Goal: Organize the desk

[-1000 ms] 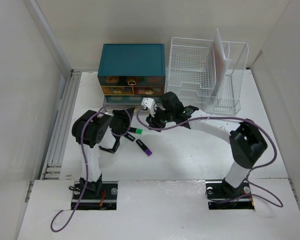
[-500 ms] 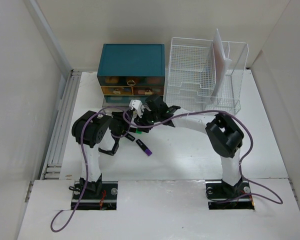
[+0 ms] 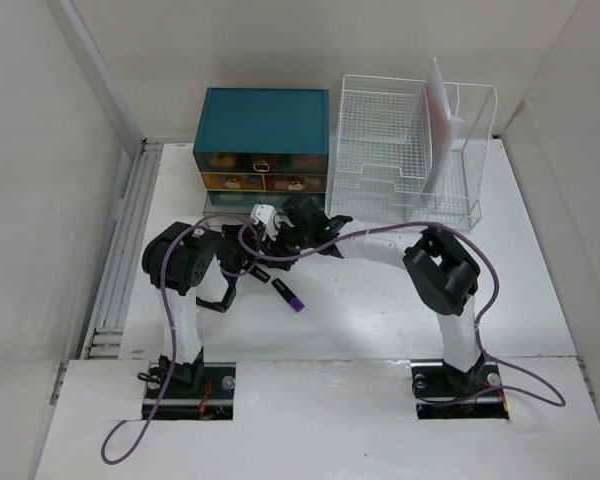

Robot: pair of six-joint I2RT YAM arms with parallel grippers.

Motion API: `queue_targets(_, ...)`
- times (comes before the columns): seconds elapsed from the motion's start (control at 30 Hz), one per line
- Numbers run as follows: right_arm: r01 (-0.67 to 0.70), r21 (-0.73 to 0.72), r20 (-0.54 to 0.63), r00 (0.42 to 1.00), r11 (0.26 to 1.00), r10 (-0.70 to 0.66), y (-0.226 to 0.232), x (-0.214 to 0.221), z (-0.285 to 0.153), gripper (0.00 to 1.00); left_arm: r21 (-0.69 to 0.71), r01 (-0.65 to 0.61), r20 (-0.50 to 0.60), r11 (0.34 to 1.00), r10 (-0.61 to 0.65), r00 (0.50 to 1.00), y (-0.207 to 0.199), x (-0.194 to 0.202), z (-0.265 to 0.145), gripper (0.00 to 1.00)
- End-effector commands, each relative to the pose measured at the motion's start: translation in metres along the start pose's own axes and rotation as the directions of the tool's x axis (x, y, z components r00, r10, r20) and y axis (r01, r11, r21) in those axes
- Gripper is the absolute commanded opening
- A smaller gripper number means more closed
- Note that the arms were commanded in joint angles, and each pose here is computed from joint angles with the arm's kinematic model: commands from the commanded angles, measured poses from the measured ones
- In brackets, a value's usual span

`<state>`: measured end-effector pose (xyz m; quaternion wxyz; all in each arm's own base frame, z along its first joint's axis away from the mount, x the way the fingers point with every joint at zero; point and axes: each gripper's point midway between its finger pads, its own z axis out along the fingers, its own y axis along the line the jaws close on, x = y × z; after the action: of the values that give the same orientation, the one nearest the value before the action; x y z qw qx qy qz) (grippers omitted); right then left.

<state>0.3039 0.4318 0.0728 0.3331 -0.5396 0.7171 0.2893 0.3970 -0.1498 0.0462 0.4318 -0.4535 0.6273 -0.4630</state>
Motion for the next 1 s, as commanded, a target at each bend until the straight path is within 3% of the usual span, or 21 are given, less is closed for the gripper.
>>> queue_targets(0.0, 0.009, 0.01, 0.045, 0.999, 1.0, -0.009, -0.002, -0.012, 0.01, 0.53, 0.36, -0.014, 0.11, 0.933, -0.027, 0.994, -0.082, -0.03, -0.028, 0.0)
queue_targets(0.9, -0.112, 0.005, -0.073, 0.991, 0.994, 0.112, 0.003, 0.051, 0.034, 0.55, 0.362, -0.023, 0.096, 0.932, -0.012, 0.995, -0.081, -0.027, -0.029, 0.0)
queue_targets(0.97, -0.116, 0.004, -0.082, 0.99, 0.993, 0.116, 0.005, 0.055, 0.034, 0.49, 0.362, -0.023, 0.096, 0.932, -0.012, 0.995, -0.081, -0.027, -0.029, 0.0)
